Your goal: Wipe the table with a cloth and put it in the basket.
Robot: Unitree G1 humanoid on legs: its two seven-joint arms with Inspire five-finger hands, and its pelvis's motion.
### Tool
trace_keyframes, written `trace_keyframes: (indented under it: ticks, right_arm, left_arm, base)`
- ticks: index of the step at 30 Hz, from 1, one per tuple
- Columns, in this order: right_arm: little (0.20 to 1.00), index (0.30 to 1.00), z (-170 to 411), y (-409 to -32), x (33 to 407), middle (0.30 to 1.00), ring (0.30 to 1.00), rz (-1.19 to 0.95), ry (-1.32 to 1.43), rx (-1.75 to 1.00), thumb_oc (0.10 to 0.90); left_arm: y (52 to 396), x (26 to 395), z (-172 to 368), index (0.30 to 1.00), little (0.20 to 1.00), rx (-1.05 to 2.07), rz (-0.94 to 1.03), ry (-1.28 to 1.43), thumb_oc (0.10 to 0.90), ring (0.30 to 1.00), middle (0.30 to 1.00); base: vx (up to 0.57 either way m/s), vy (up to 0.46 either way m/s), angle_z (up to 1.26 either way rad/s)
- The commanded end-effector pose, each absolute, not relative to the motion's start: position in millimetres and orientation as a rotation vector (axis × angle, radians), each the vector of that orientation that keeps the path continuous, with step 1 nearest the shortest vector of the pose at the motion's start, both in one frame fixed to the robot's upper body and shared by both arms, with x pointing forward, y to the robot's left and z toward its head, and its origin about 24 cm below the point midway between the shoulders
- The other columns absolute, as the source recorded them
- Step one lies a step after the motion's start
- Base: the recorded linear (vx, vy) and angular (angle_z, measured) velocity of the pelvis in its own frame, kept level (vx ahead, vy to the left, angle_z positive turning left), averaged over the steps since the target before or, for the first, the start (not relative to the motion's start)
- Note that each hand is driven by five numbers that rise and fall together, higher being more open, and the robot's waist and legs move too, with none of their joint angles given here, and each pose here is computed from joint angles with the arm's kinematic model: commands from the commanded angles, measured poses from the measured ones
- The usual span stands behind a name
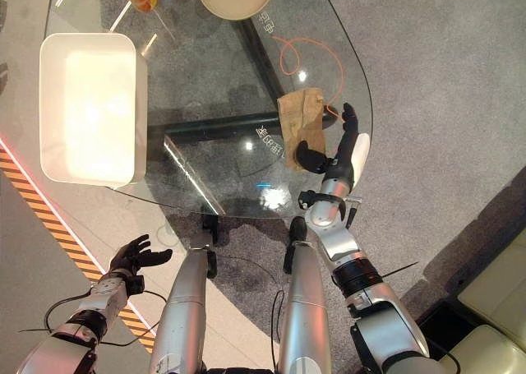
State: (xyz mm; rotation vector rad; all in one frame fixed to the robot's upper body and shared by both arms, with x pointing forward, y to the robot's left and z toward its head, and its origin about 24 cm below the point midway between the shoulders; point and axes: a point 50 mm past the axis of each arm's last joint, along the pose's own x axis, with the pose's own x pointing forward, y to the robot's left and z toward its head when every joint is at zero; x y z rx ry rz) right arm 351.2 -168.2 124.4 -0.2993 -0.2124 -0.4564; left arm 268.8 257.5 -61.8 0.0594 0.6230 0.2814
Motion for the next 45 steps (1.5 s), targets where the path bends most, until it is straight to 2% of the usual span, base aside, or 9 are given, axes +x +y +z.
trace_keyframes:
  ticks: [1,15,31,45]
  right_arm:
    - [0.9,0.9,162,-160,349,0.9,0.9,-0.44,-0.392,-0.313,0.8]
    - [0.9,0.9,146,-148,358,0.9,0.9,-0.444,-0.26,-0.339,0.8]
    - [0.9,0.9,152,-171,382,0.9,0.9,-0.543,-0.174,-0.487,0.8]
    - [0.9,0.9,157,-167,390,0.9,0.9,-0.515,-0.152,-0.555,0.8]
  left_arm:
    - [265,241,-82,0.9,0.9,0.057,0.348,0.686,0.8,0.9,0.9]
    - [253,239,-87,0.9,0.9,0.061,0.322,0.698,0.8,0.9,0.9]
    - [243,245,-87,0.9,0.9,0.077,0.271,0.709,0.8,0.9,0.9]
    - [238,250,-85,0.9,0.9,0.08,0.249,0.708,0.8,0.9,0.9]
  base:
    - [0.0,0.0,0.0]
    - [0.0,0.0,0.0]
    - [0.0,0.0,0.0]
    - [0.0,0.001,0.0]
